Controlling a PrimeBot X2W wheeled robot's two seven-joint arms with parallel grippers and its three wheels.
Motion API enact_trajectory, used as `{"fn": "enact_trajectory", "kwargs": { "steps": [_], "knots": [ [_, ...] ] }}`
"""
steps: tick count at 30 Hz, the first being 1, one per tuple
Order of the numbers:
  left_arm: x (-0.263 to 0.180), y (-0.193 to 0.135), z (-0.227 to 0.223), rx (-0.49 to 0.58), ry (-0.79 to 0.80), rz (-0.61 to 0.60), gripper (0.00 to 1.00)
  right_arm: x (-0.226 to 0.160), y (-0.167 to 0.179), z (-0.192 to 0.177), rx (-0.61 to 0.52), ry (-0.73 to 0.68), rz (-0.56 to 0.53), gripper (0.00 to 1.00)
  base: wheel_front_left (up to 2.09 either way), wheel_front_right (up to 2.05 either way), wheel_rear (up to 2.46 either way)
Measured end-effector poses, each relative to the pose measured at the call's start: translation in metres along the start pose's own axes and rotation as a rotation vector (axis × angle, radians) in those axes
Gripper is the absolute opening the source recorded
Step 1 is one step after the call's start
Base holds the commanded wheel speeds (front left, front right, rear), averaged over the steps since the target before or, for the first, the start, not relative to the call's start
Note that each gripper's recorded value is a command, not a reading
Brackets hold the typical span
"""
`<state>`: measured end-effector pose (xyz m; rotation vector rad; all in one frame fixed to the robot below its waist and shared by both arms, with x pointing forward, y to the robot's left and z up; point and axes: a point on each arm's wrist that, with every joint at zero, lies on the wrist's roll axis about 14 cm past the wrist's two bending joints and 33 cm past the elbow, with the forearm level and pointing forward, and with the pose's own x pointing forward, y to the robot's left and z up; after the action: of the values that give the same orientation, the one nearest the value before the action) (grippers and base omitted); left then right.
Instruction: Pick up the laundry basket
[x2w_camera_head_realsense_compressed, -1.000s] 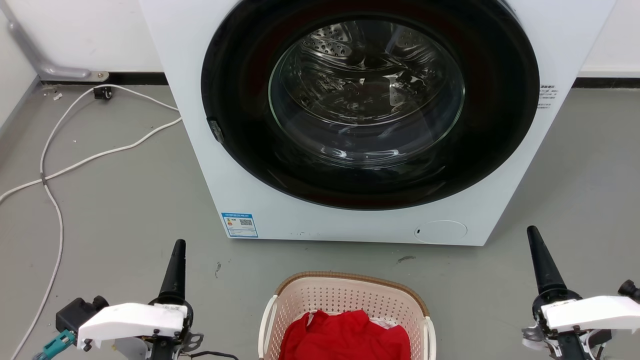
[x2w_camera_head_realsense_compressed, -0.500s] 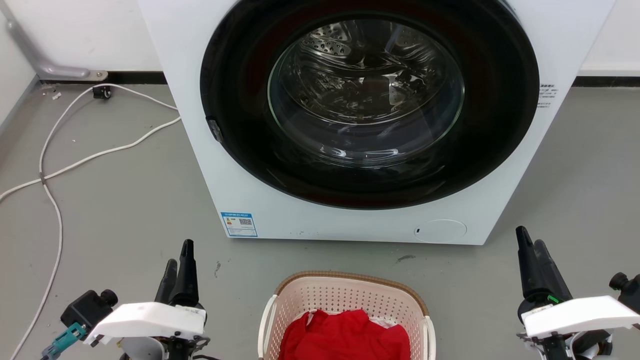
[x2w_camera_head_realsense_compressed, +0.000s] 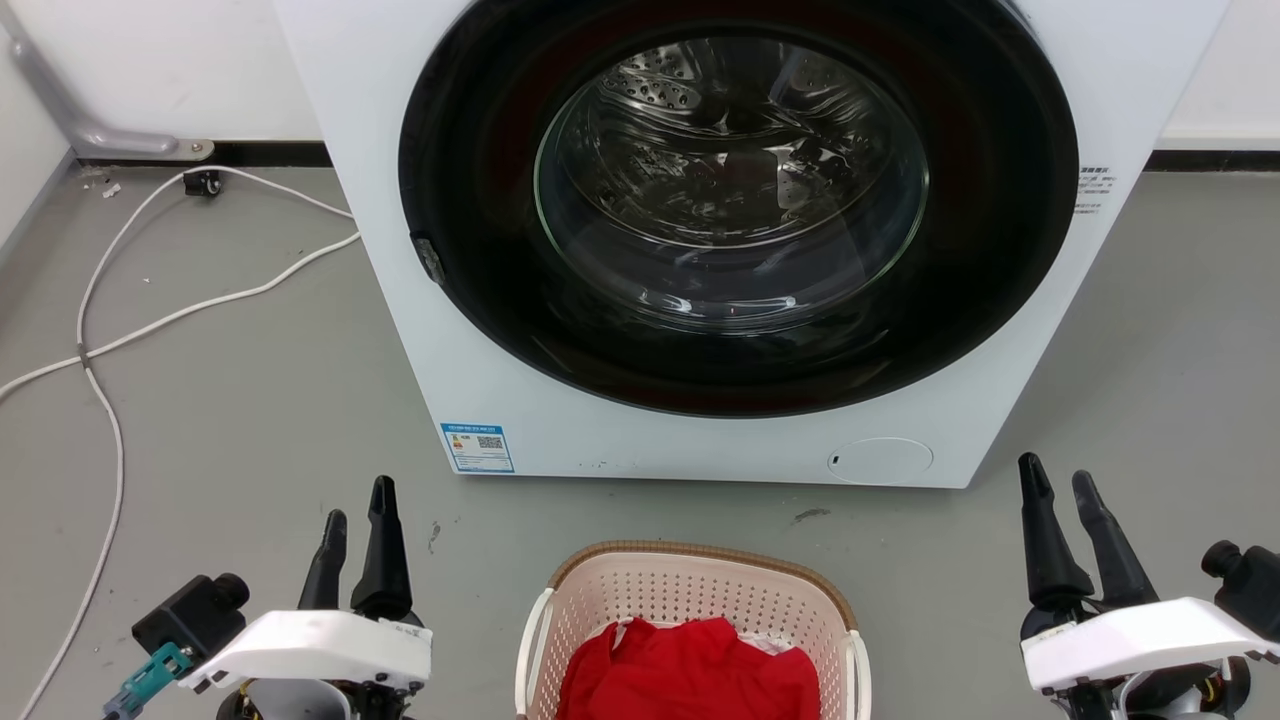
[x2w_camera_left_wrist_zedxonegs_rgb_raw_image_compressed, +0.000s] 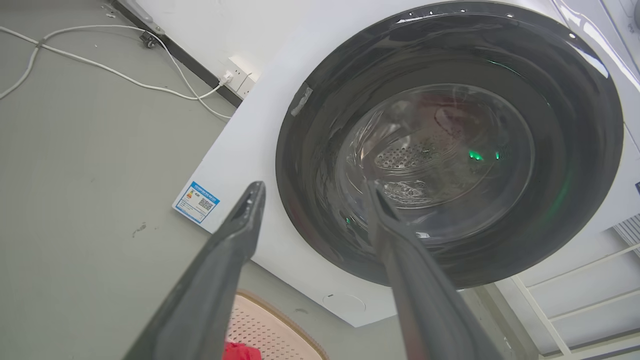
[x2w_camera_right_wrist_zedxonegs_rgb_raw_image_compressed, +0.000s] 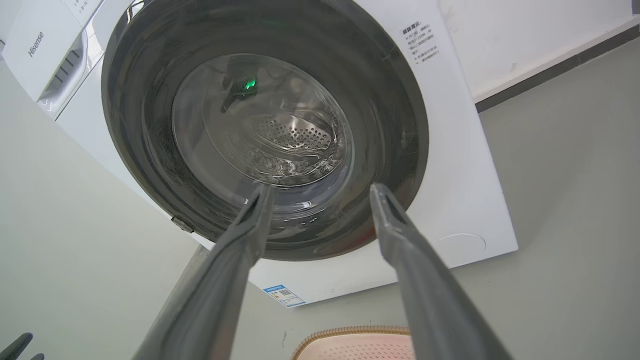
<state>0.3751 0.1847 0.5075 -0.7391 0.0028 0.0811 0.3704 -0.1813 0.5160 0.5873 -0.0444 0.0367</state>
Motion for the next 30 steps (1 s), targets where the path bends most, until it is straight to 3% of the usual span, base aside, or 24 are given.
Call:
{"fn": "enact_trajectory", "kwargs": {
  "steps": [30],
  "knots": [
    [-0.008, -0.010, 0.006, 0.321, -0.080, -0.040, 1.00, -0.009, 0.014, 0.001, -0.351, -0.032, 0.069, 1.00, 0.00, 0.00, 0.00]
  ]
}}
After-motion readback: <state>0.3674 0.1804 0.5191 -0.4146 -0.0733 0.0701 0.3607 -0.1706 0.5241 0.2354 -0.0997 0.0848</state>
